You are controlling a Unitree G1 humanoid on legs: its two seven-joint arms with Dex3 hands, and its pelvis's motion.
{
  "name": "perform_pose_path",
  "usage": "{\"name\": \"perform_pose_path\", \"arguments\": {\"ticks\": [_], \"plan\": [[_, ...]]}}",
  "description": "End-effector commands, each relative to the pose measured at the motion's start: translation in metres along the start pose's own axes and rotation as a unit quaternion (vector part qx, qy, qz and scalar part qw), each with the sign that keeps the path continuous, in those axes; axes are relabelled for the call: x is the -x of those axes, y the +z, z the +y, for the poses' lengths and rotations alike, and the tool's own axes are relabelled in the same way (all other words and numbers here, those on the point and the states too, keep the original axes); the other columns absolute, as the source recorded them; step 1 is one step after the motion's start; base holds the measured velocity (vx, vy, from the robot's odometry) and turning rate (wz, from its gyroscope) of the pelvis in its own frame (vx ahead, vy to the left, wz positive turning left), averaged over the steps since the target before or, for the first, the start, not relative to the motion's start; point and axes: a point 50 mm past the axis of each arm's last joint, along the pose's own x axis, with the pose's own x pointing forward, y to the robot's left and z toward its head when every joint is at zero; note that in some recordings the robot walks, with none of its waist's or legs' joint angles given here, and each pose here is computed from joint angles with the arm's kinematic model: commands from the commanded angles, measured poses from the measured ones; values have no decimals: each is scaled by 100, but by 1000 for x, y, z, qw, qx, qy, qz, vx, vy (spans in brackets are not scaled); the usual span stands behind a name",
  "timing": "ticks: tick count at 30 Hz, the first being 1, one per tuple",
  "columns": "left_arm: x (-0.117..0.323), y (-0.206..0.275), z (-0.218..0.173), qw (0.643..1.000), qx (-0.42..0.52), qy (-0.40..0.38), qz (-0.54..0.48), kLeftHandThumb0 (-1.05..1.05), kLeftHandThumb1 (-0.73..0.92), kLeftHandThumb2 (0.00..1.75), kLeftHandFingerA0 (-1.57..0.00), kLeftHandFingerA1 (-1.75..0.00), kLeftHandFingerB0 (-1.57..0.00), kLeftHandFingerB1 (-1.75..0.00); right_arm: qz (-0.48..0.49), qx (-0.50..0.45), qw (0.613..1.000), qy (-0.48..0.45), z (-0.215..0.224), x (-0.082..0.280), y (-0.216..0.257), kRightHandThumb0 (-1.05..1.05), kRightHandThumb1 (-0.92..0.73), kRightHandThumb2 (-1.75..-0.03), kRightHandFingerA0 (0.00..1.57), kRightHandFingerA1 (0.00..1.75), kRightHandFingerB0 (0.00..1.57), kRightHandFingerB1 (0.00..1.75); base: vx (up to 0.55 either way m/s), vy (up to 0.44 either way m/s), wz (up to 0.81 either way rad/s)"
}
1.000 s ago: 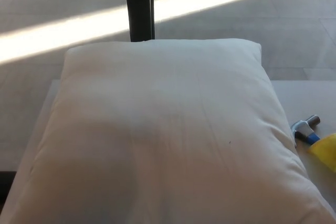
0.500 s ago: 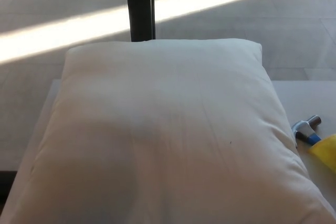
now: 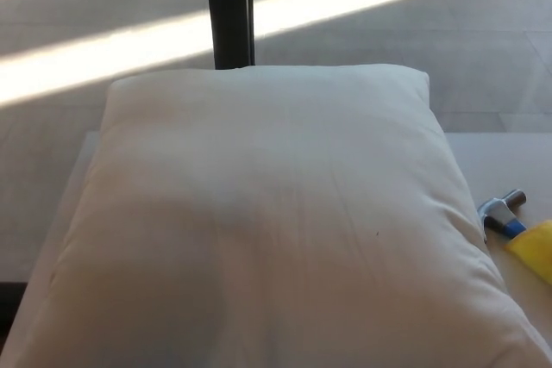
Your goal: A hammer is kept on the right hand side and a pillow is kept on the left hand side on the desk infront of the robot and the robot uses its right hand to pick up the hammer and makes a downward swinging motion to hit the pillow
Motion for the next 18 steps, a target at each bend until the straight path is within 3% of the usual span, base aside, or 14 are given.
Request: {"name": "perform_pose_path", "arguments": {"ticks": [1,2,6,7,8,9,10,11,13,14,15,16,17,18], "plan": [[2,11,9,1000,-15,10,-9,-68,79,63,-59,-55,-46,-42,125,-173,960,-181,-64,31,-102,-65,-55,-85,0,21,3,21,0,0,0],[3,10,10,1000,-13,9,-7,-67,78,64,-59,-54,-45,-42,136,-184,957,-180,-56,34,-117,-56,-68,-74,0,4,4,19,0,0,0],[4,6,11,1000,-15,8,-5,-67,78,64,-58,-56,-45,-43,139,-183,954,-194,-45,36,-130,-54,-67,-74,0,0,4,20,0,0,0],[4,4,9,1000,-6,3,1,-67,78,63,-56,-56,-44,-43,154,-153,947,-235,-27,33,-140,-56,-72,-61,0,9,7,24,0,0,0],[3,4,8,1000,-6,2,1,-67,78,63,-56,-56,-44,-43,153,-153,947,-237,-28,34,-141,-56,-72,-61,0,9,7,24,0,0,0],[3,2,8,1000,1,5,3,-66,77,63,-55,-53,-46,-43,165,-182,938,-245,-18,30,-147,-67,-50,-80,0,8,1,15,0,0,0],[3,1,8,1000,-6,4,3,-67,77,63,-56,-53,-46,-42,161,-221,929,-247,-13,28,-151,-49,-75,-62,0,2,1,23,0,0,0],[3,1,7,1000,-14,4,4,-68,78,63,-56,-50,-45,-40,164,-251,921,-248,-10,27,-154,-52,-65,-82,0,0,3,18,0,0,0],[3,1,7,1000,-20,4,5,-68,78,63,-56,-52,-45,-41,190,-270,909,-256,-2,25,-160,-55,-62,-80,0,6,3,19,0,0,0],[3,1,7,1000,-25,8,6,-67,61,101,-53,-63,-41,-55,214,-257,909,-246,8,24,-167,-56,-66,-81,0,8,4,19,0,0,0],[3,0,7,1000,-25,2,9,-68,79,64,-56,-52,-44,-41,235,-244,911,-236,15,26,-175,-61,-54,-85,0,22,0,20,0,0,0],[3,0,7,1000,-26,1,8,-68,79,63,-56,-53,-46,-42,246,-258,907,-226,22,26,-182,-64,-56,-85,0,17,0,14,0,0,0],[3,-1,7,1000,-22,2,9,-67,61,101,-52,-64,-40,-56,254,-268,903,-222,27,29,-187,-69,-59,-87,0,15,0,9,0,0,0],[3,-1,7,1000,-20,3,9,-67,61,101,-52,-64,-40,-56,257,-271,901,-221,28,30,-190,-69,-59,-87,0,15,0,9,0,0,0]]}}
